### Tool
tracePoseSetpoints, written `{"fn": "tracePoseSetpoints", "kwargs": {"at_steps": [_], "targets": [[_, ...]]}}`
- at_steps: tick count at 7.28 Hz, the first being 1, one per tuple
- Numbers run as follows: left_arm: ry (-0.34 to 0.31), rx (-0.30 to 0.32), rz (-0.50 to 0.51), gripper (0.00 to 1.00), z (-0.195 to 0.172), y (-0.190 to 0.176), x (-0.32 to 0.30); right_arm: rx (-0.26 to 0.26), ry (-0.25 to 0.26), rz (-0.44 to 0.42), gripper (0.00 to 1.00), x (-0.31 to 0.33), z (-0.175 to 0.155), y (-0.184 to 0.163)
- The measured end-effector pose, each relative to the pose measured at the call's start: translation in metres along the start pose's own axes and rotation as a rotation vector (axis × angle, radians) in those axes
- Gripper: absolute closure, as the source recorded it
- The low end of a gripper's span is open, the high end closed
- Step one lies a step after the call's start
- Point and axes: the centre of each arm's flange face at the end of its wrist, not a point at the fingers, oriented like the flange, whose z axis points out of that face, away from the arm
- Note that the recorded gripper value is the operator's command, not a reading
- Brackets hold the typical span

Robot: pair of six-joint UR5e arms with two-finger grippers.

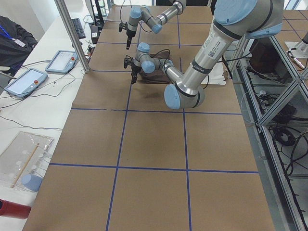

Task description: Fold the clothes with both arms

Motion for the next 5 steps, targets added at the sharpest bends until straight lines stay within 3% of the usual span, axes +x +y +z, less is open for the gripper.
{"fn": "tracePoseSetpoints", "kwargs": {"at_steps": [1, 3, 5], "targets": [[0.004, -0.002, 0.023, 0.0, -0.002, -0.018, -0.01, 0.003, -0.012, -0.001, 0.0, -0.003, -0.007, 0.004], [0.082, -0.059, 0.079, 0.0, -0.03, -0.022, -0.018, 0.003, -0.025, -0.003, 0.0, -0.009, -0.012, 0.012], [0.185, -0.102, 0.115, 0.0, -0.069, 0.031, -0.017, 0.003, -0.03, -0.004, 0.0, -0.009, -0.014, 0.014]]}}
